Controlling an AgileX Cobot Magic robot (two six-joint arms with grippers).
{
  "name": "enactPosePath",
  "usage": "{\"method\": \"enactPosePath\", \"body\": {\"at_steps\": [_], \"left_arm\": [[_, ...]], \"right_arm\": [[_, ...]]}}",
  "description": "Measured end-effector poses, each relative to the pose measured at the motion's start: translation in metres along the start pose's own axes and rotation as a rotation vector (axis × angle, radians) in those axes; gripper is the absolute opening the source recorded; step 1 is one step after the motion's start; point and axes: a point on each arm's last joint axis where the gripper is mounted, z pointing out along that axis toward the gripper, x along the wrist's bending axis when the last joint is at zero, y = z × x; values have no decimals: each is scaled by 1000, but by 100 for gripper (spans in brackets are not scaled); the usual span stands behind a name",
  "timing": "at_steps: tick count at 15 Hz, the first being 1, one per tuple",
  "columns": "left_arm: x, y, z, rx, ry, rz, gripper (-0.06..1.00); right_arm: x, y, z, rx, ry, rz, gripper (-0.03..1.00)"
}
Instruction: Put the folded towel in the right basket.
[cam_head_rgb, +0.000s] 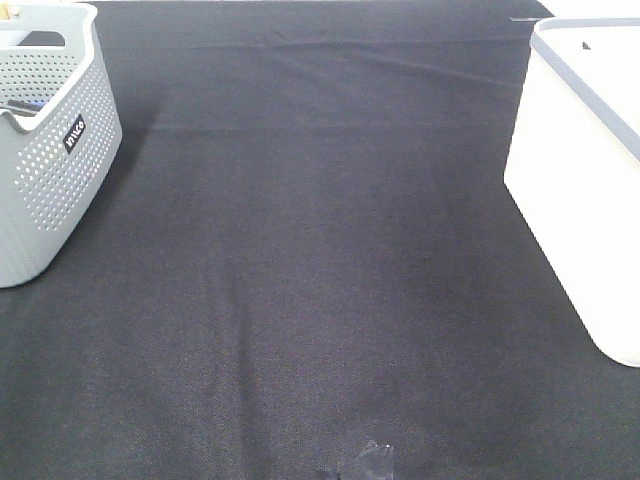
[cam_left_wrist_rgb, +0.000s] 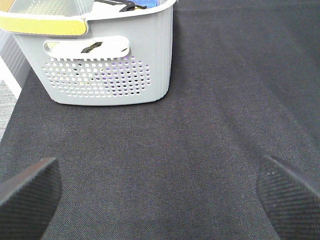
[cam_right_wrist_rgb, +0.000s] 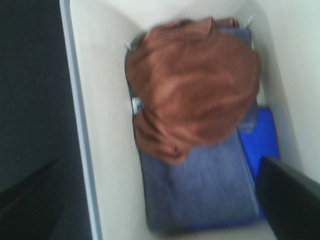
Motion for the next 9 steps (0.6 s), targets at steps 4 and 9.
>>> {"method": "enactPosePath", "body": {"at_steps": [4, 9], "left_arm": [[0, 0, 0, 0, 0, 0, 99], [0, 0, 0, 0, 0, 0, 99]], "right_arm": [[3, -100, -74, -111, 13, -26, 97], [6, -192, -108, -262, 32, -61, 97]]}}
